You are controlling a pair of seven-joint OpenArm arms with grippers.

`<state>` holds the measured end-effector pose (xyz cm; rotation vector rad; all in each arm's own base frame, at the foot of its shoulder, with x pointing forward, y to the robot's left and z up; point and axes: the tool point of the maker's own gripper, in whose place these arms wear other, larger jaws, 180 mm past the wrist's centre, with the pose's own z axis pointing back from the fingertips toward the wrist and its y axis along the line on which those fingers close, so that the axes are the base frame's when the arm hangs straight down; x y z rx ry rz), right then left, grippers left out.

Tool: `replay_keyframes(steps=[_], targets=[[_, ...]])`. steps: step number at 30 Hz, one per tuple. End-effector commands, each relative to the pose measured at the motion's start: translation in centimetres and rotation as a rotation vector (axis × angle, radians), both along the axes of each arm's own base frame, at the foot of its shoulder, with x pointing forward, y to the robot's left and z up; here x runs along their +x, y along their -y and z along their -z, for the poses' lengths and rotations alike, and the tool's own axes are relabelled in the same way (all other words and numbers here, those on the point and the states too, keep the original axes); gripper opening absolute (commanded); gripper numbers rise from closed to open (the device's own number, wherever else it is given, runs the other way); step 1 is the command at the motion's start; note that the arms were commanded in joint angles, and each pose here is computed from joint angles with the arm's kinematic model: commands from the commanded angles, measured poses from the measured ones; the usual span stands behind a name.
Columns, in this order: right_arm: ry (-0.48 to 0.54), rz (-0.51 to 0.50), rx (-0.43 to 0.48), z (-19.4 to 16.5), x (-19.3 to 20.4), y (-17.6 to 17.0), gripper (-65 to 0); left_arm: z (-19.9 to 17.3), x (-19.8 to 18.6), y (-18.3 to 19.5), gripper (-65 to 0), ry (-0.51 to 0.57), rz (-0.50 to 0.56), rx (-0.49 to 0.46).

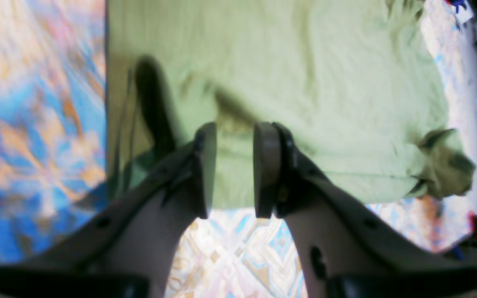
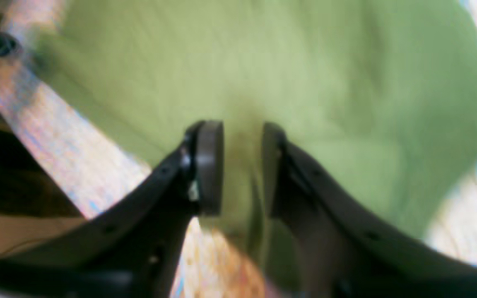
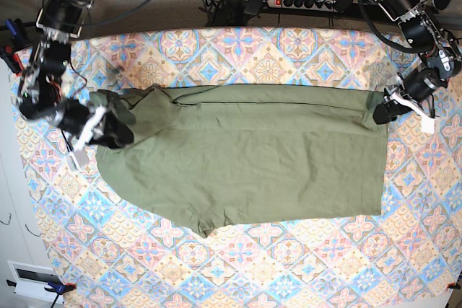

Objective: Layout the t-shirt on the table in an organized manner, then fold the t-shirt properly

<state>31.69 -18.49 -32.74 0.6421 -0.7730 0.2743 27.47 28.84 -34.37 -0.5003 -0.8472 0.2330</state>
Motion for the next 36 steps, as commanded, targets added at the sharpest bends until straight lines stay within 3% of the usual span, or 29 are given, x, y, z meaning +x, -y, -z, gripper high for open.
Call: replay_keyframes(steps=[1, 6, 12, 17, 21, 27, 33, 36], targets=[[-0.037, 0.004, -0.01, 1.1, -0.5, 0.6, -51.7, -1.7, 0.5, -0.6, -49.6, 0.046, 0.002, 0.036], [-0.166, 0.063, 0.047, 6.1, -1.5, 0.7, -51.9, -1.7, 0.7, -0.2, -49.6, 0.042, 0.026, 0.056], [-0.217, 0.108, -0.032, 8.8, -1.9, 2.4, -51.9, -0.7, 0.4, -1.0, -49.4, -0.013, 0.019, 0.121], [-0.15, 0.111, -0.059, 7.1, 0.4, 2.7, -52.1, -1.4, 1.3, -1.6, -49.0, 0.015, -0.001, 0.15], [-0.029, 0.122, 0.006, 3.2, 1.1, 2.4, -51.9, -2.7, 2.4, -2.5, -48.9, 0.041, -0.007, 0.186], [0.12, 0.072, -0.034, -1.6, 1.3, 1.5, -51.9, -5.6, 5.6, -2.9, -48.8, 0.129, -0.026, 0.205], [0.159, 0.064, -0.044, -2.7, 1.7, 1.2, -51.9, -5.2, 9.9, -5.1, -48.7, 0.129, -0.116, 0.185], [0.202, 0.076, -0.065, -4.2, 3.7, 1.7, -51.9, -4.9, 12.2, -6.1, -48.7, 0.124, -0.158, 0.171]])
